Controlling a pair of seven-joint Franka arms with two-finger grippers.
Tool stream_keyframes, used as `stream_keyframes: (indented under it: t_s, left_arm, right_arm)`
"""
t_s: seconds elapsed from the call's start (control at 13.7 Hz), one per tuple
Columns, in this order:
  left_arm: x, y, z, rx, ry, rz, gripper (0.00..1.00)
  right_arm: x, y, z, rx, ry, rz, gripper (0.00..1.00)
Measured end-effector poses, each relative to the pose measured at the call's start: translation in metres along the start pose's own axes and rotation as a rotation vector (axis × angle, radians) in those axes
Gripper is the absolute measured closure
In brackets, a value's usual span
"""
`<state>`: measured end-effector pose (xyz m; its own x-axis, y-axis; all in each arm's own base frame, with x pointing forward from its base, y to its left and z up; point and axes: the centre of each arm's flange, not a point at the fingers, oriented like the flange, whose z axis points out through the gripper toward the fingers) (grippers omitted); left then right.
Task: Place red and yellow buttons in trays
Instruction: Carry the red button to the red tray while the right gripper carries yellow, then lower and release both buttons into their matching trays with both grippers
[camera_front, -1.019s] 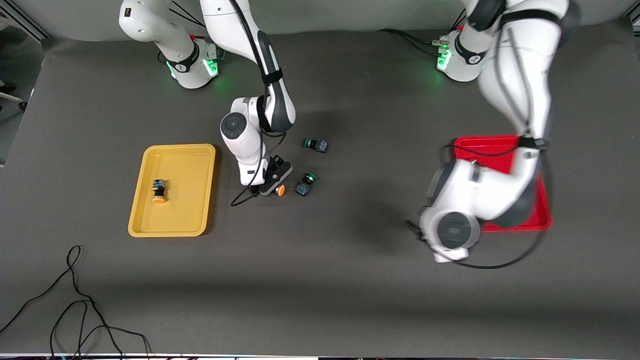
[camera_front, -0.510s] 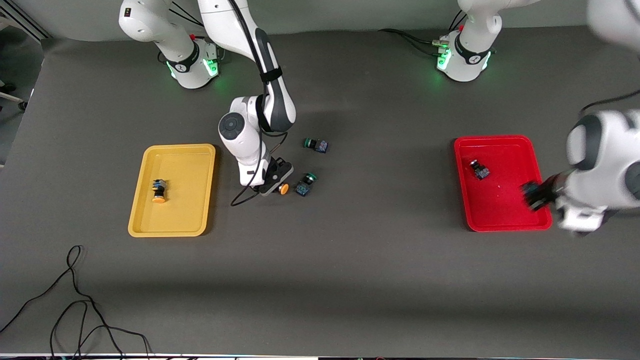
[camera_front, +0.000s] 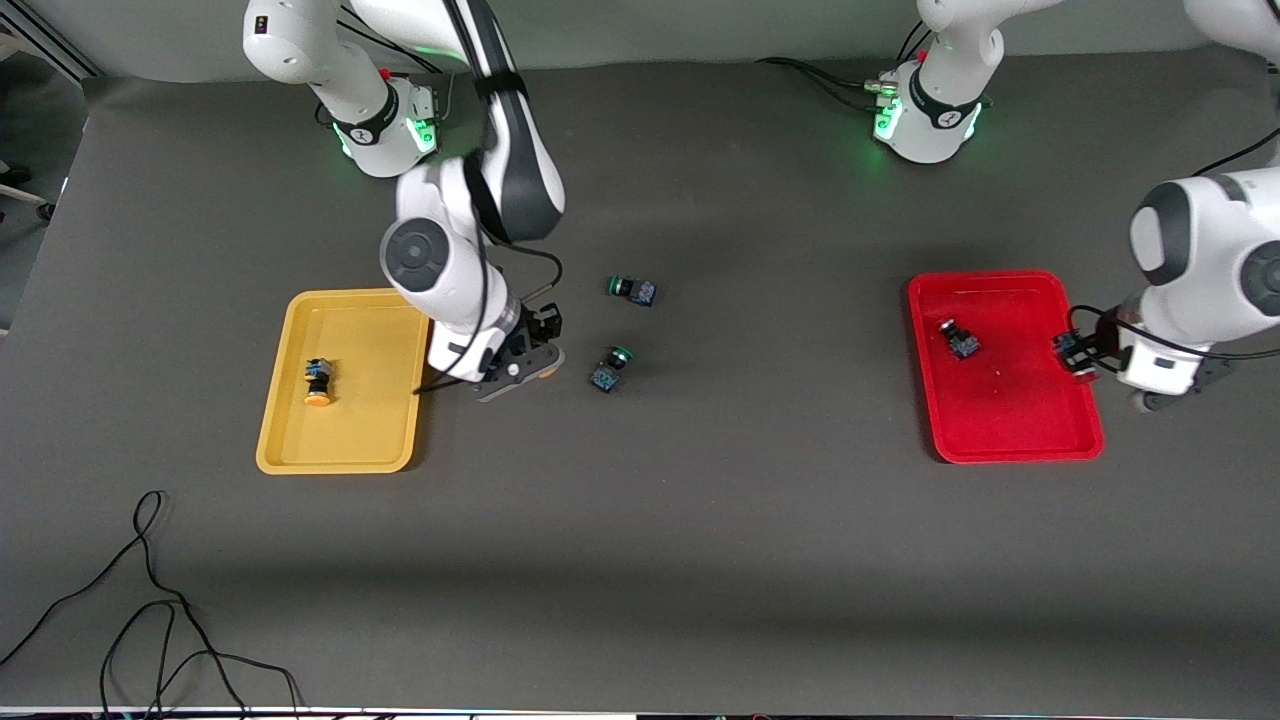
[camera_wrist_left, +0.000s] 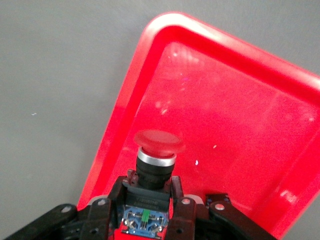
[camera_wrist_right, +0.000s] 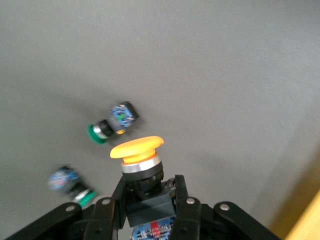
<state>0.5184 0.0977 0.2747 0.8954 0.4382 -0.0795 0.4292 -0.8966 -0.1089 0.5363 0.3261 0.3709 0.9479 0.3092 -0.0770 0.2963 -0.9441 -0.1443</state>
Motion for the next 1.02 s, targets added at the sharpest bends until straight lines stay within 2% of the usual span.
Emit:
stream_keyframes:
  t_s: [0.15, 0.44, 0.66, 0.8, 0.95, 1.02]
  left_arm:
    - [-0.004, -0.011, 0.024, -0.026, 0.034, 0.017, 0.6]
    - [-0.013, -0.011, 0.05, -0.056, 0.072, 0.026, 0.6]
    - [-0.019, -0.003, 0.056, -0.068, 0.088, 0.03, 0.6]
    - [-0.021, -0.001, 0.06, -0.074, 0.093, 0.025, 0.6]
    - [-0.021, -0.001, 0.062, -0.077, 0.096, 0.025, 0.43]
    - [-0.019, -0.001, 0.06, -0.078, 0.102, 0.025, 0.34]
  right_arm:
    - [0.009, 0.027, -0.047, -0.002, -0.002, 0.1, 0.6]
    - [0.005, 0.113, -0.09, -0.067, 0.004, 0.247, 0.6]
    - [-0.012, 0.197, -0.074, -0.059, -0.061, 0.361, 0.6]
    - [-0.028, 0.249, -0.048, -0.06, -0.079, 0.39, 0.6]
    - [-0.04, 0.28, -0.006, -0.065, -0.092, 0.401, 0.6]
    - [-0.043, 0.285, 0.019, -0.064, -0.115, 0.407, 0.6]
